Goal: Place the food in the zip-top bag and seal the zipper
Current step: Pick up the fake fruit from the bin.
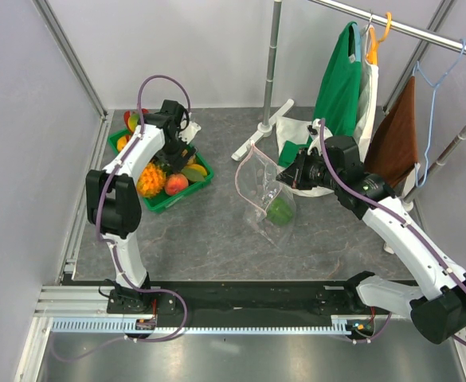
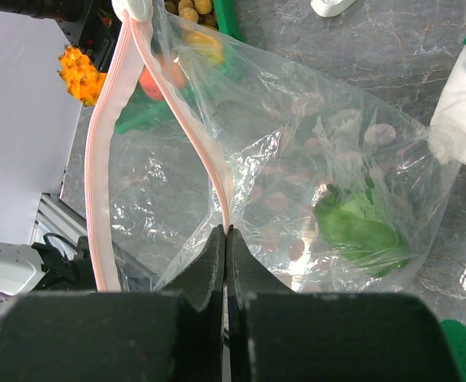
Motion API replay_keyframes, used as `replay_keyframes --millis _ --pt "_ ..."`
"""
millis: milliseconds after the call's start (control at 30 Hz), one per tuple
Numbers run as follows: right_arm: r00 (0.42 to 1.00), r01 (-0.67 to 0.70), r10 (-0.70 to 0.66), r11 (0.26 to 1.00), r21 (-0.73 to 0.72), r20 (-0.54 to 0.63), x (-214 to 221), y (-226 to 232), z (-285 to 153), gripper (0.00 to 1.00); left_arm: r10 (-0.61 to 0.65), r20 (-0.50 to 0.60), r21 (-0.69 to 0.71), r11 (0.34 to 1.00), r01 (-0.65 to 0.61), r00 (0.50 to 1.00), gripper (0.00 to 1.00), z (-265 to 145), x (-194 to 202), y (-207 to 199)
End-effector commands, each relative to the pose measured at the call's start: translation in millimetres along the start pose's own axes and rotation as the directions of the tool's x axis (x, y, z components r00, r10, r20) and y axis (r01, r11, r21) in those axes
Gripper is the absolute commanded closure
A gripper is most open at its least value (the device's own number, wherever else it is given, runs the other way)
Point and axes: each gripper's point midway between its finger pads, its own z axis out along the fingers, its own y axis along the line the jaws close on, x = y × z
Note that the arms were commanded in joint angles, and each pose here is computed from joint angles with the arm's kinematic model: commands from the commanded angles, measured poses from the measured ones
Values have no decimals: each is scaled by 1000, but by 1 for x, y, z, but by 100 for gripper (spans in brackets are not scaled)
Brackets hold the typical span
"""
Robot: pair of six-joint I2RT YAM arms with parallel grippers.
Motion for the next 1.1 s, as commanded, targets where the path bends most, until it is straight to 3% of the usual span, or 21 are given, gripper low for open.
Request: replay_keyframes --millis 0,300,433,500,567,700,900,1067 --pt "997 34 -31 999 -42 64 -21 15 -5 100 5 31 -36 999 -4 1000 12 -6 -11 10" --pt "998 32 -30 999 -41 56 -20 14 -2 100 20 72 -49 999 -16 997 38 -26 -15 9" --pt "998 33 -30 999 -39 61 -21 14 -2 100 39 90 -57 998 -34 995 61 -39 -17 6" --pt "997 32 -29 999 -41 64 -23 15 -3 100 37 91 -62 998 -31 995 68 -42 -17 8" --pt "998 33 -30 999 -44 63 -22 16 -3 100 37 97 -68 997 -30 995 70 -47 -18 9" --pt "997 35 -32 998 -44 66 -22 16 -4 100 36 112 -84 996 -26 993 85 -61 -19 14" --pt "997 30 -27 999 -43 67 -23 15 -3 100 37 156 -95 995 -22 987 95 -101 -23 15" --pt "997 24 -21 998 -49 68 -24 17 -1 100 -18 298 -53 998 35 954 98 -157 -44 11"
